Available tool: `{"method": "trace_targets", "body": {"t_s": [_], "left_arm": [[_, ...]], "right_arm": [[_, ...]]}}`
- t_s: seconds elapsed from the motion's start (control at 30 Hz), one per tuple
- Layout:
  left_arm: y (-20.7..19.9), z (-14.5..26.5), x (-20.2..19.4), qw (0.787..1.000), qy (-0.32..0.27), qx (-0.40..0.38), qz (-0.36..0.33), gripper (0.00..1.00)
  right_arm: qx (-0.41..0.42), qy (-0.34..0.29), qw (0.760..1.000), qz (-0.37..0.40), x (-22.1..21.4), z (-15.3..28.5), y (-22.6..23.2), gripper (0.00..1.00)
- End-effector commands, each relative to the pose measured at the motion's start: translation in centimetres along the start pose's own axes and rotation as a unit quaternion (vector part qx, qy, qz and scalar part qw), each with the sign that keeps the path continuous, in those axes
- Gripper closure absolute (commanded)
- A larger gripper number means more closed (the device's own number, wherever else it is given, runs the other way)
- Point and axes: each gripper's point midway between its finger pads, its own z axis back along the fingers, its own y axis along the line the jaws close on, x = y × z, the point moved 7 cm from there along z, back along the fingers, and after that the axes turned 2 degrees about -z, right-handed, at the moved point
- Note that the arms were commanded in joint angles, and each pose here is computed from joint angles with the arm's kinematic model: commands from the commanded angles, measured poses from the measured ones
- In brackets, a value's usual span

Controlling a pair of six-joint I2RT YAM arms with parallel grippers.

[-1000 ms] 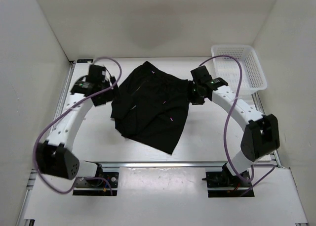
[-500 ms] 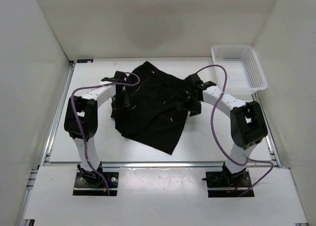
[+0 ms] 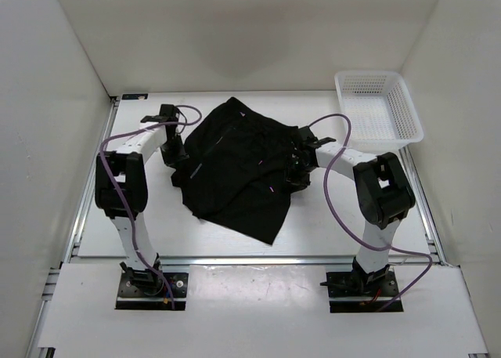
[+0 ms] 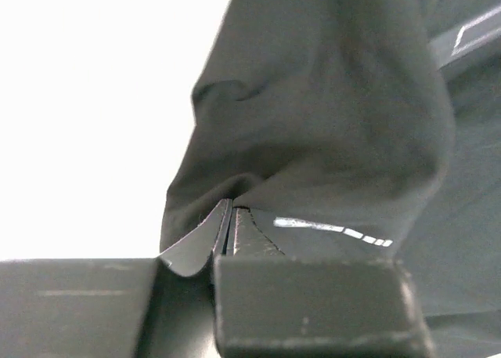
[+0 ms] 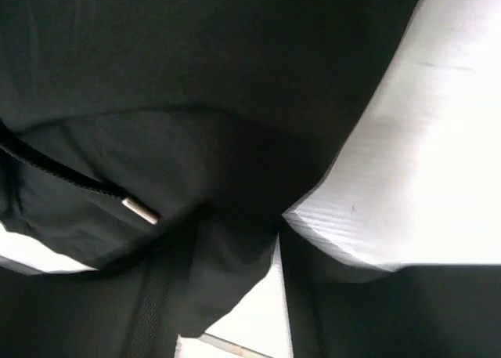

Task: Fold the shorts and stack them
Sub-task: Flatten the shorts out

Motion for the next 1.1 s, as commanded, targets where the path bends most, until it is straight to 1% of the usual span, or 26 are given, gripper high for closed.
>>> {"method": "trace_targets", "body": {"t_s": [0.0, 0.1, 0.13, 0.17, 0.27, 0.3, 0.33, 0.4, 0.43, 0.5, 0.53, 0.57, 0.6, 0.63, 0.67, 0.7, 0.73, 0.77, 0.8, 0.83, 0.87, 0.9, 0.93, 1.0, 1.03, 1.07], "left_arm": [[1.2, 6.9, 3.3, 0.993, -0.108, -0.013, 0.035, 0.9], [3.8, 9.0, 5.5, 0.987, -0.141, 0.001, 0.076, 0.9], [5.5, 9.1, 6.0, 0.986, -0.137, 0.012, 0.097, 0.9], [6.2, 9.9, 7.2, 0.982, -0.151, 0.012, 0.114, 0.9], [8.7, 10.1, 9.5, 0.974, -0.164, 0.031, 0.15, 0.9], [9.1, 10.0, 9.9, 0.973, -0.163, 0.032, 0.163, 0.9], [9.8, 8.8, 10.6, 0.972, -0.158, 0.048, 0.169, 0.9], [10.5, 9.1, 12.2, 0.966, -0.167, 0.064, 0.188, 0.9], [11.1, 7.4, 12.2, 0.969, -0.136, 0.079, 0.191, 0.84], [10.8, 7.4, 12.7, 0.974, -0.108, 0.074, 0.184, 0.64], [10.8, 8.0, 12.7, 0.974, -0.108, 0.074, 0.184, 0.54], [10.0, 8.6, 12.7, 0.976, -0.111, 0.066, 0.176, 0.35], [9.4, 8.9, 11.9, 0.979, -0.106, 0.064, 0.164, 0.31], [8.6, 11.7, 11.3, 0.977, -0.137, 0.053, 0.157, 0.19], [7.8, 12.9, 10.8, 0.976, -0.156, 0.044, 0.144, 0.09], [6.2, 12.6, 8.8, 0.982, -0.142, 0.039, 0.122, 0.07], [5.7, 15.6, 7.3, 0.978, -0.173, 0.025, 0.115, 0.07], [5.0, 16.3, 6.1, 0.978, -0.179, 0.004, 0.105, 0.07], [3.7, 16.8, 4.6, 0.979, -0.177, -0.024, 0.094, 0.07], [2.9, 17.0, 1.3, 0.981, -0.157, -0.069, 0.086, 0.08], [2.4, 16.9, -0.4, 0.981, -0.149, -0.092, 0.082, 0.1], [1.2, 16.7, -1.9, 0.98, -0.143, -0.12, 0.07, 0.12], [1.0, 14.7, -4.8, 0.984, -0.1, -0.127, 0.075, 0.15], [-0.1, 15.1, -8.3, 0.982, -0.089, -0.155, 0.058, 0.15], [0.0, 14.3, -10.7, 0.983, -0.068, -0.159, 0.062, 0.15], [-0.1, 14.0, -11.8, 0.983, -0.059, -0.16, 0.061, 0.15]], "right_arm": [[0.039, 0.007, 0.999, -0.015, 0.0, -0.8, 0.5, 0.67], [0.047, 0.028, 0.998, -0.023, -0.3, -1.8, 0.5, 0.88], [0.048, 0.03, 0.998, -0.018, -0.6, -1.9, 0.8, 0.88], [0.057, 0.032, 0.998, -0.005, -1.1, -1.6, 1.7, 0.88], [0.073, 0.021, 0.997, 0.023, -2.4, -0.2, 4.2, 0.64], [0.078, 0.019, 0.996, 0.033, -2.7, 0.1, 4.8, 0.5], [0.08, 0.011, 0.996, 0.038, -3.1, 1.0, 5.3, 0.31], [0.071, 0.004, 0.996, 0.049, -3.8, 1.9, 6.1, 0.21], [0.072, -0.008, 0.996, 0.051, -3.8, 2.9, 6.2, 0.15], [0.063, -0.024, 0.996, 0.052, -3.8, 4.6, 6.2, 0.08], [0.057, -0.035, 0.996, 0.057, -3.6, 5.3, 6.2, 0.08], [0.036, -0.05, 0.996, 0.067, -3.3, 5.9, 5.8, 0.06], [0.027, -0.06, 0.996, 0.067, -3.0, 6.3, 5.3, 0.06], [0.019, -0.073, 0.995, 0.065, -2.1, 6.7, 4.9, 0.05], [0.019, -0.091, 0.993, 0.071, -1.0, 7.4, 4.8, 0.05], [0.011, -0.089, 0.994, 0.067, -0.3, 7.2, 4.4, 0.05], [0.012, -0.09, 0.994, 0.056, 0.8, 7.4, 3.8, 0.06], [0.021, -0.104, 0.992, 0.064, 2.3, 8.0, 4.2, 0.06], [0.012, -0.1, 0.993, 0.058, 3.5, 7.1, 3.7, 0.06], [0.021, -0.096, 0.993, 0.066, 4.2, 6.7, 4.3, 0.06], [0.033, -0.115, 0.99, 0.077, 6.2, 7.6, 5.1, 0.05], [0.02, -0.097, 0.992, 0.074, 7.1, 5.9, 4.7, 0.05], [0.026, -0.092, 0.992, 0.081, 7.9, 5.5, 5.2, 0.05], [0.03, -0.095, 0.991, 0.09, 10.4, 4.3, 6.0, 0.03], [0.028, -0.075, 0.993, 0.086, 10.7, 2.7, 5.9, 0.03], [0.035, -0.09, 0.991, 0.095, 11.8, 3.0, 6.6, 0.03]]}}
